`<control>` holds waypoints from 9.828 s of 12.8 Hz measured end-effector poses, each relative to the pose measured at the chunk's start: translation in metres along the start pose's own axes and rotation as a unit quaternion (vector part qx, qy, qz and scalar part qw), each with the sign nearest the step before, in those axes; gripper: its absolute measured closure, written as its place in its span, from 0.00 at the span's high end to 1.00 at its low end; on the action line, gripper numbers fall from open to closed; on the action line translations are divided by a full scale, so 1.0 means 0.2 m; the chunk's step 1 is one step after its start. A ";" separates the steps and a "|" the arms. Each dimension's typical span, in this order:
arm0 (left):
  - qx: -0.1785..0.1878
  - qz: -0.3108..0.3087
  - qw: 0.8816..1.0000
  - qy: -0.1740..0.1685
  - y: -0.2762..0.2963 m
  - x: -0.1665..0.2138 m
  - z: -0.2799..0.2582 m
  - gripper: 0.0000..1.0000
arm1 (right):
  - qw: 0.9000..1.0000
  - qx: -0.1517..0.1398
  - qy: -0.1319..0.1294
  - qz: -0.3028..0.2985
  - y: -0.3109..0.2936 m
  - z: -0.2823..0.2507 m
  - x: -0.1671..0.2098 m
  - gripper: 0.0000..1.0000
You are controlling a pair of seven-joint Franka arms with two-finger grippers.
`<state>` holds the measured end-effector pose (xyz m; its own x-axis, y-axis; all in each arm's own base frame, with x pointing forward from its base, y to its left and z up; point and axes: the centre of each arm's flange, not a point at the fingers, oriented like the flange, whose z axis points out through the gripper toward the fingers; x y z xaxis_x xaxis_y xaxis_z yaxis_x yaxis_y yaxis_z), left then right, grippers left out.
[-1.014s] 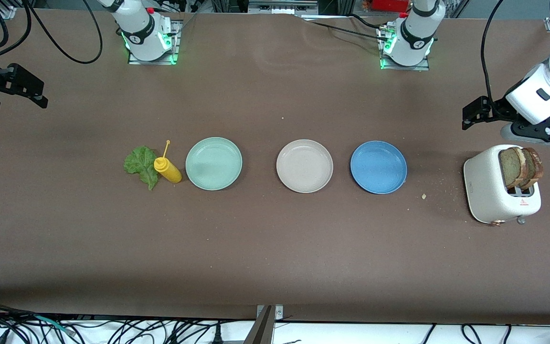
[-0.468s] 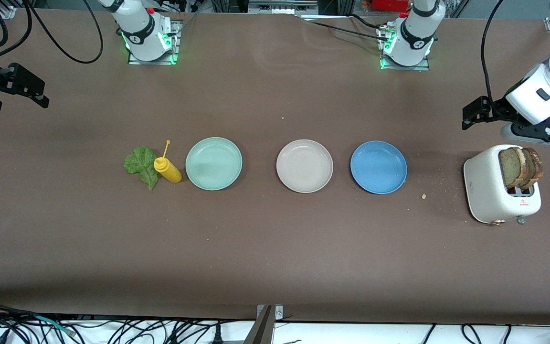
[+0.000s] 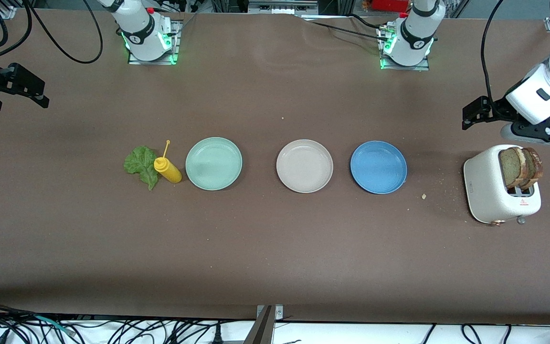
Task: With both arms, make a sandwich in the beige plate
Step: 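Lower the left gripper onto a bread slice in the toaster and grasp, then lift the bread slice out with the left gripper toward the beige plate, then lower the bread onto the beige plate and open the left gripper, then raise the left gripper while the right gripper reaches the mustard bottle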
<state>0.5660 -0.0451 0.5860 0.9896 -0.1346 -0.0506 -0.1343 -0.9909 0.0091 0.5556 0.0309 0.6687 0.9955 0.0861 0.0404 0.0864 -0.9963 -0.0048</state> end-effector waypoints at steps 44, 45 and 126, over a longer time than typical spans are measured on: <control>0.047 -0.048 0.997 0.026 -1.05 -0.12 1.03 0.10 | 1.000 0.001 -0.017 -0.018 0.06 0.08 0.03 1.00; 0.052 -0.042 0.997 0.025 -1.04 -0.10 0.97 0.08 | 1.000 0.001 -0.017 -0.018 0.06 0.08 0.03 1.00; 0.007 -0.031 0.999 0.008 0.13 0.04 0.03 1.00 | 0.922 0.101 -0.062 -0.369 -0.16 1.17 0.52 1.00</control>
<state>0.5702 -0.0711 0.5806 0.9968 -0.0722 -0.0344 -0.0725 -0.9973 -0.0068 0.6651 0.0744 0.4385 0.6577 0.7532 -0.0076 0.7356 -0.6445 -0.2087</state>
